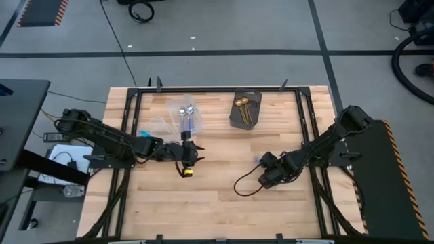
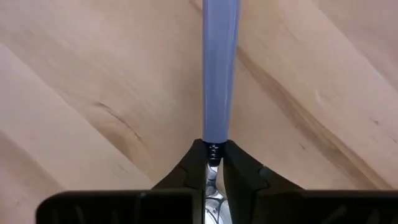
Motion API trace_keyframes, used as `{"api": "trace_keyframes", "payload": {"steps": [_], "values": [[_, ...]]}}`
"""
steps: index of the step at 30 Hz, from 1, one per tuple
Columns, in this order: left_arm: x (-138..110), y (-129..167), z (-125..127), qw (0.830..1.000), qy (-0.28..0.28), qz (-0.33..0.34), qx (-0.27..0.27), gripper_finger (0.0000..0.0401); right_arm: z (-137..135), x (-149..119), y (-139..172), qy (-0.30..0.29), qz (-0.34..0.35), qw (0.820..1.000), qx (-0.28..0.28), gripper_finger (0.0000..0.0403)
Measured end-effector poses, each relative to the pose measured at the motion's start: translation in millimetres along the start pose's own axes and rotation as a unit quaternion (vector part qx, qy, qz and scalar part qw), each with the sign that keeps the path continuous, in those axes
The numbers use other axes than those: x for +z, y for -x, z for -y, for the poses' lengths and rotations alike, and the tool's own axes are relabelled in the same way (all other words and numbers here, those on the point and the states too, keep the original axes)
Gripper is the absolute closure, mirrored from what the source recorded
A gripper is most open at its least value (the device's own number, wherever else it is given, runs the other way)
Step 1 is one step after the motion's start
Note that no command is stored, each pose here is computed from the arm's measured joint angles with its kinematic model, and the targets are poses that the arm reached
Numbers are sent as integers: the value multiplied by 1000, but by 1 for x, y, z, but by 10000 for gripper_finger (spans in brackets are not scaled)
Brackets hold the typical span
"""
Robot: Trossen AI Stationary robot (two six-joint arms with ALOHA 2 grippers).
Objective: Sort silverware by color (type)
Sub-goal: Put the purple spoon into the right transparent bin
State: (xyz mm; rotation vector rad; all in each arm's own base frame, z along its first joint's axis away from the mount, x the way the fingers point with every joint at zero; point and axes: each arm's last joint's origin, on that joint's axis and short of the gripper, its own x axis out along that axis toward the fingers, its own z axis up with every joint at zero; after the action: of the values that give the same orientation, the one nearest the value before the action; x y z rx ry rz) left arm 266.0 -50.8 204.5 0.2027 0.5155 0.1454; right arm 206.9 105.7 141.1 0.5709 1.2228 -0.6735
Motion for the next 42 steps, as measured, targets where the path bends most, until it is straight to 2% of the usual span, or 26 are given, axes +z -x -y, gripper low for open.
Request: {"api": "trace_keyframes", "payload": {"steps": [7,15,19,25,35,42], "values": [[-4,-14,6,1000,19,8,0,236,-6,10,2,23,24,999,28,368],[-7,-27,13,997,70,22,-3,236,-20,29,4,62,120,987,90,395],[-8,-28,13,997,76,20,-3,236,-19,40,3,75,130,984,93,397],[-9,-26,17,997,81,16,-9,236,-16,41,1,96,118,985,85,352],[-9,-26,17,997,79,12,-8,236,-26,27,-5,142,108,979,95,243],[-10,-26,17,997,75,11,-8,236,-32,18,-24,170,60,980,84,204]]}}
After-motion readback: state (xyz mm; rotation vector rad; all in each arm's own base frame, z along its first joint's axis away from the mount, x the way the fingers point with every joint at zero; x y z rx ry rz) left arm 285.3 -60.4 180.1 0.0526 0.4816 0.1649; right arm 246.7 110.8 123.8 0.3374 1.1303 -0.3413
